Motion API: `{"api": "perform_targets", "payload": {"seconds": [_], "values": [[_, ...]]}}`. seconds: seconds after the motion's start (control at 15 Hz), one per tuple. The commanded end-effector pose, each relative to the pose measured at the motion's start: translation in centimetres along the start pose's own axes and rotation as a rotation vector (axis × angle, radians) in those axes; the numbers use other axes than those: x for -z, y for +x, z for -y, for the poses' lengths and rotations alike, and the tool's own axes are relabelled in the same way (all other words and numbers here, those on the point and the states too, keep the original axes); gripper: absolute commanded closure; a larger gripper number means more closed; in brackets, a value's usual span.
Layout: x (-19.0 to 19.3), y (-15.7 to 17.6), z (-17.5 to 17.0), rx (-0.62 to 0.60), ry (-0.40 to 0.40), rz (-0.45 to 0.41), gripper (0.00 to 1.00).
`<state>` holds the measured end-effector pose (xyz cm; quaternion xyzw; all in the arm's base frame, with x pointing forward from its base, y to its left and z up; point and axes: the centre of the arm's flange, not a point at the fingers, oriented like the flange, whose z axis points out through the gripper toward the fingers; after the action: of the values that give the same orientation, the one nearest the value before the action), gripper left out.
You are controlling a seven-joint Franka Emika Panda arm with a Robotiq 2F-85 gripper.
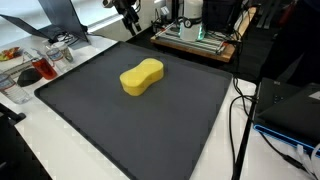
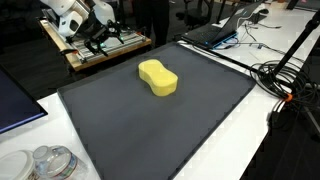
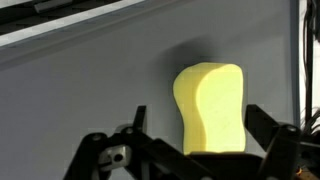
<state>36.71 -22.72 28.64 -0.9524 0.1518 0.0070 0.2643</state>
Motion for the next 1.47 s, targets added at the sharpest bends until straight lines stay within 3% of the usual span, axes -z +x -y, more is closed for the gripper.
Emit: {"api": "perform_targets", "payload": {"seconds": [0.0, 0.13, 0.27, 0.53, 0.8, 1.0, 1.13, 1.4], "values": [[0.0, -0.4, 0.7, 0.011, -0.004, -0.008, 0.00], [0.1, -0.9, 1.1, 0.020, -0.005, -0.016, 0.00], [-0.6, -0.8, 2.0, 0.003, -0.004, 0.040, 0.00], [0.2, -2.6, 4.7, -0.115, -0.104, 0.023, 0.00], [1.5, -4.2, 8.0, -0.134, -0.161, 0.024, 0.00], [2.0, -4.0, 11.1, -0.031, -0.214, -0.016, 0.00], [1.7, -3.5, 14.2, 0.087, -0.238, 0.003, 0.00], [-1.5, -1.8, 19.2, 0.251, -0.288, 0.013, 0.00]]}}
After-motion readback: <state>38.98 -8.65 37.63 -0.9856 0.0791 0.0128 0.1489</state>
